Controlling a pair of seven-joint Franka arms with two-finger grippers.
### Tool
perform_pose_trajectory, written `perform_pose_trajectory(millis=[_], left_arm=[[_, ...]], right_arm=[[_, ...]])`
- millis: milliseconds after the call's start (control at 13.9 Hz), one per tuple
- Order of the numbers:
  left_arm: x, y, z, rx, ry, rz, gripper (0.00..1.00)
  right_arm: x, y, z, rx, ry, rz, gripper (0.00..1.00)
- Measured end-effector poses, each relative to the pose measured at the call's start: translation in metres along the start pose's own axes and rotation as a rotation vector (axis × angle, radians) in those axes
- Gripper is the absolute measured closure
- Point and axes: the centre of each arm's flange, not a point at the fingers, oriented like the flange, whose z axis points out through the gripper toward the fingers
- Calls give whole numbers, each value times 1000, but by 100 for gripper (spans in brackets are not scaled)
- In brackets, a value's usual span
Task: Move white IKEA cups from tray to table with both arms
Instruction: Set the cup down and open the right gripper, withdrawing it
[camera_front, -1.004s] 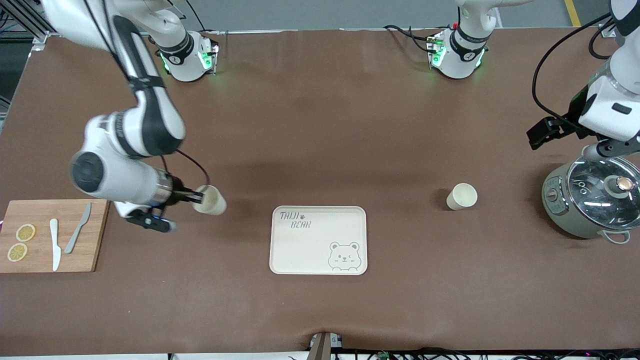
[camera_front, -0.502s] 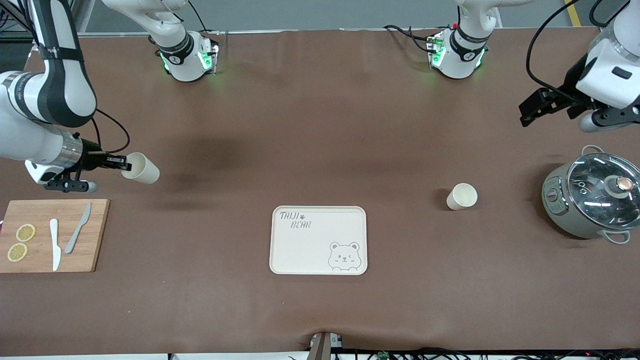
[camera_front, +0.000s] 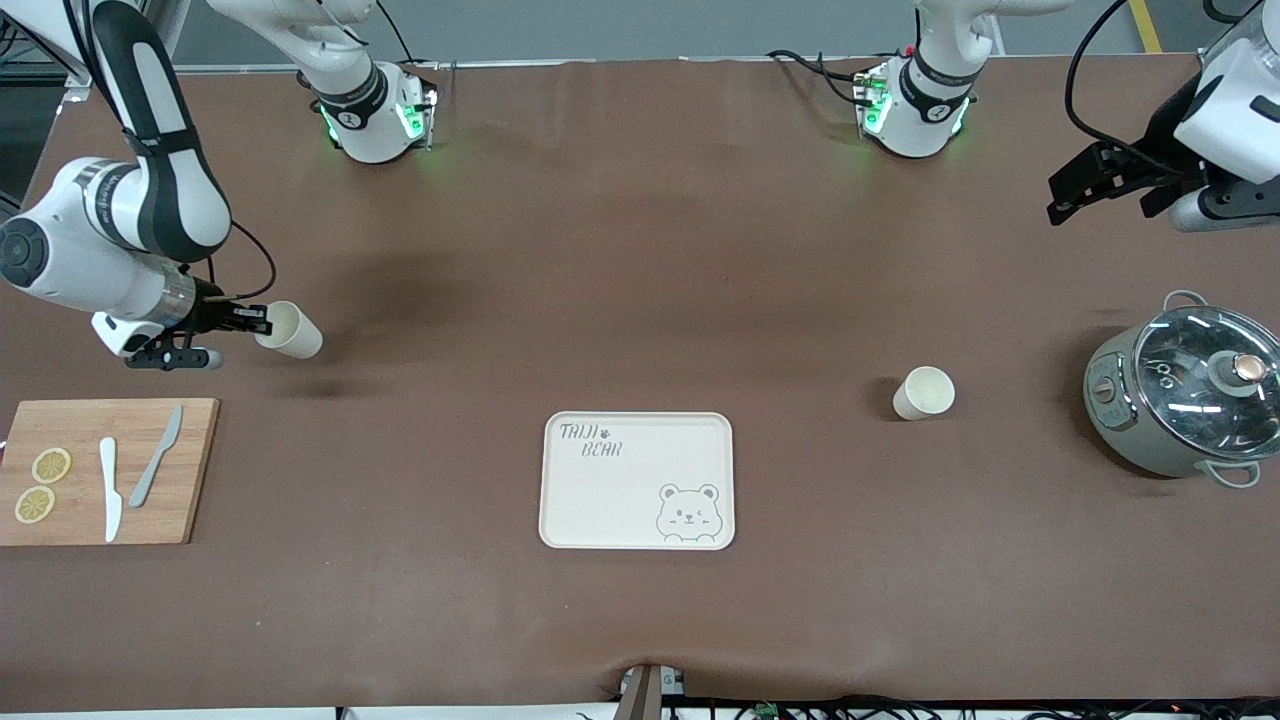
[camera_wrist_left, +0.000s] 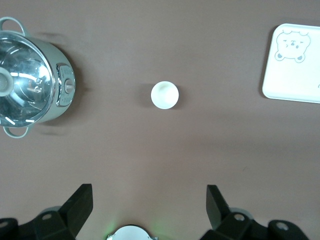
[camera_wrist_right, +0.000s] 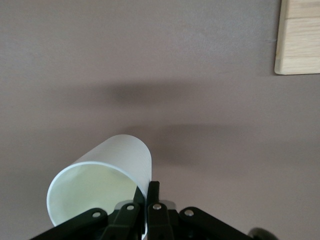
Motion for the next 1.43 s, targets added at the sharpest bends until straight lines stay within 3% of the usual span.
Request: perform_pose_trajectory(millis=[574,933,1220,1435], left_arm=[[-21,-15,-3,-5,29,52,0],[-20,-24,-9,-17,94,63,0],[-12,-22,-1,-6,97,67,0],[-11,-23,0,8,97,66,0]], right_arm=[[-8,32,52,-10,-11,1,94],[-3,30,45,-3,-26,-6,41],[34,27,-31,12,-15,-25,1],[68,9,-143,11,35,-72,0]])
